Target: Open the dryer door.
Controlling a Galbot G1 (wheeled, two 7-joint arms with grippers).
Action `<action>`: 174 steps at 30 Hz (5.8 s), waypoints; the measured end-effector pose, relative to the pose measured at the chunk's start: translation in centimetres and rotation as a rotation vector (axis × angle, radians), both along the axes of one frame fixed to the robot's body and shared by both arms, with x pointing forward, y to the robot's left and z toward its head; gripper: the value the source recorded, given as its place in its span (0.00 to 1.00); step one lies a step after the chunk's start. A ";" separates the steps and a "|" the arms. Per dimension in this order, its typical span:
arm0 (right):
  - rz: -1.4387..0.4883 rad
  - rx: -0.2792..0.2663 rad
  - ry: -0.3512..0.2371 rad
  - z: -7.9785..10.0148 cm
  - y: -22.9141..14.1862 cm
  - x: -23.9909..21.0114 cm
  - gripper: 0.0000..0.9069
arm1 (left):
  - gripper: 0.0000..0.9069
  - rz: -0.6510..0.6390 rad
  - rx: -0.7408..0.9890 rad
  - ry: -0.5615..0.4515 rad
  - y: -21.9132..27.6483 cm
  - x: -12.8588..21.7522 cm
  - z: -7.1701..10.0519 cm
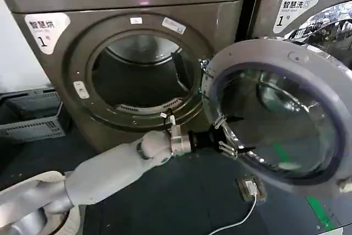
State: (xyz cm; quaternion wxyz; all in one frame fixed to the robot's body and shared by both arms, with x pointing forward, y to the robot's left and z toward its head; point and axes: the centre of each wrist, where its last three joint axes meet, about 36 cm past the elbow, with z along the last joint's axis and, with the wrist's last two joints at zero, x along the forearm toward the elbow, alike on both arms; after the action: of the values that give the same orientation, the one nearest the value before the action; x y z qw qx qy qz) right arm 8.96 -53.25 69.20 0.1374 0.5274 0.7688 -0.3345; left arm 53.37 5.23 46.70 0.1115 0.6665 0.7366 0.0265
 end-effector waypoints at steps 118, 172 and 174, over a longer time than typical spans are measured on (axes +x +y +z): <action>-0.109 0.003 -0.061 1.4 -0.2 -1.1 1.00 | 1.00 0.310 0.200 -0.149 16.0 -4.1 1.6; -0.058 0.018 -0.066 0.1 -1.4 1.2 1.00 | 1.00 0.139 1.559 -0.077 51.1 -6.6 11.7; -0.058 0.019 -0.064 0.0 -1.4 1.3 1.00 | 1.00 0.133 1.560 -0.078 51.2 -6.3 11.5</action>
State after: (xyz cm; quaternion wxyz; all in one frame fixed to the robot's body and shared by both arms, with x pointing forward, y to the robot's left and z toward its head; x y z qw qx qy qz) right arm 10.26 -54.63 69.25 0.1474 0.5612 0.7515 -0.3140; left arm 47.03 56.41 58.24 -0.3648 0.5054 0.5390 0.5665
